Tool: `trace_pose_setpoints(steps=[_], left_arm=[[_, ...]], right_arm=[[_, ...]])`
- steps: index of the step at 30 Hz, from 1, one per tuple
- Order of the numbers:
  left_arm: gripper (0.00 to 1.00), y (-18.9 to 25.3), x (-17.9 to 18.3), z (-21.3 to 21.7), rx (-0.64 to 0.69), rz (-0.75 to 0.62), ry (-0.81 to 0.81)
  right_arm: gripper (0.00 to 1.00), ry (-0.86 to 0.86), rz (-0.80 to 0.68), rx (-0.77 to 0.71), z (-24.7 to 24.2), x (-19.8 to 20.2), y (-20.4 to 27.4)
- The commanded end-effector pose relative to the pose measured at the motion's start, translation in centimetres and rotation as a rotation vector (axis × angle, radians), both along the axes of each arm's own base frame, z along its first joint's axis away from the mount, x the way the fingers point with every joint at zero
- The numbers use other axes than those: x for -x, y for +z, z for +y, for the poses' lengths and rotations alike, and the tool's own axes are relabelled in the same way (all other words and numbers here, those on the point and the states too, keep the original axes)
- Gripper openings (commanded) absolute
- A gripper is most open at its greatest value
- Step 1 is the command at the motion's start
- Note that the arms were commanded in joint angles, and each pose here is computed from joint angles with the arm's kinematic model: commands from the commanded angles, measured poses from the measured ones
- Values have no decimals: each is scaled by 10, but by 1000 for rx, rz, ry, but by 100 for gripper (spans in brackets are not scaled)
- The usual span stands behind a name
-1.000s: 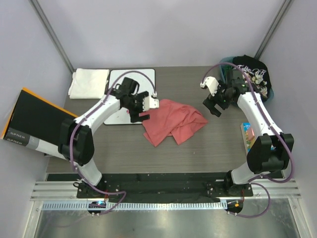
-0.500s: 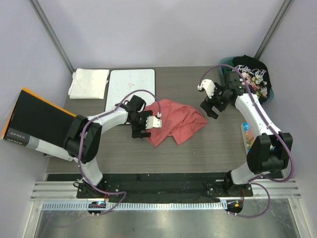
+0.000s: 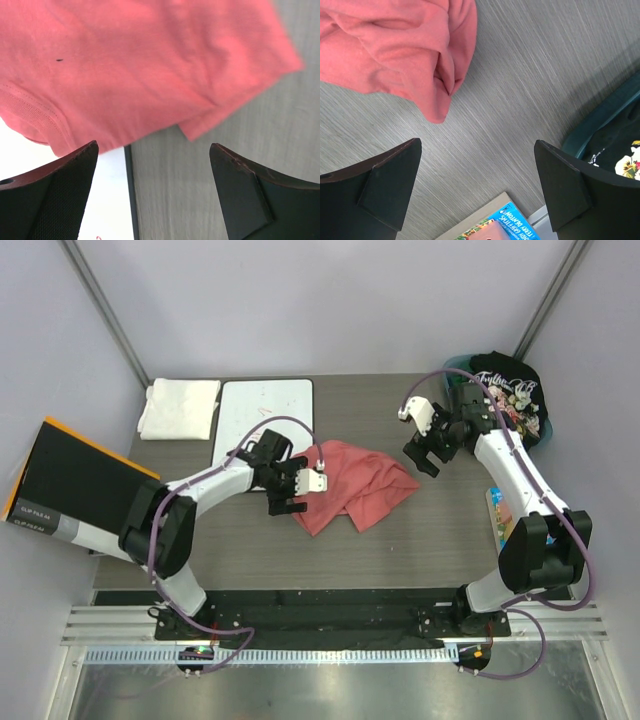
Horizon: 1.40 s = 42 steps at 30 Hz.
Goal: Fold and stack the t-shirts
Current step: Flatten out the tshirt
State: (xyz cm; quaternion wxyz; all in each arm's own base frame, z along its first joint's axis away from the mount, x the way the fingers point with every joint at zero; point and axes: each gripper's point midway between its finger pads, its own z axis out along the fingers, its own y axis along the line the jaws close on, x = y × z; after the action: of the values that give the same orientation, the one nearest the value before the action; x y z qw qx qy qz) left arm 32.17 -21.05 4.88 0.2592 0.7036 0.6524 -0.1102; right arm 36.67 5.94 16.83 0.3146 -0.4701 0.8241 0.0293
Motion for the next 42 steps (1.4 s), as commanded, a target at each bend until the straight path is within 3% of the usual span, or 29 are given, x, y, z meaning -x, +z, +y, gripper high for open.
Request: trace_pose_setpoints(steps=[1,4,9,17,28,35,38,41,42], left_arm=[[93,45,32,-4,56,47,-99],[91,58,44,-2,57,95,-129],[91,79,55,-33,200,159,-178],[88,68,28,-81,240,205,-162],[88,53,28,-128,222,204,-147],[88,14,18,-131,159,147,-59],[84,0,5,-129,130,108,6],[69,-10,-6,-126,98,73,52],[60,-12,-9,-126,94,62,60]], right_arm=[[100,3,-76,19,-3,-7,14],[100,14,-55,44,-6,-7,1],[100,-12,-57,73,-11,-19,-14],[100,-98,-147,80,-19,-53,-7],[100,-151,-228,46,-20,-67,13],[100,-171,-275,6,-18,-67,35],[100,-174,-292,-19,-15,-66,45],[100,-172,-294,-25,-14,-63,47],[100,-172,-296,-25,-15,-63,47]])
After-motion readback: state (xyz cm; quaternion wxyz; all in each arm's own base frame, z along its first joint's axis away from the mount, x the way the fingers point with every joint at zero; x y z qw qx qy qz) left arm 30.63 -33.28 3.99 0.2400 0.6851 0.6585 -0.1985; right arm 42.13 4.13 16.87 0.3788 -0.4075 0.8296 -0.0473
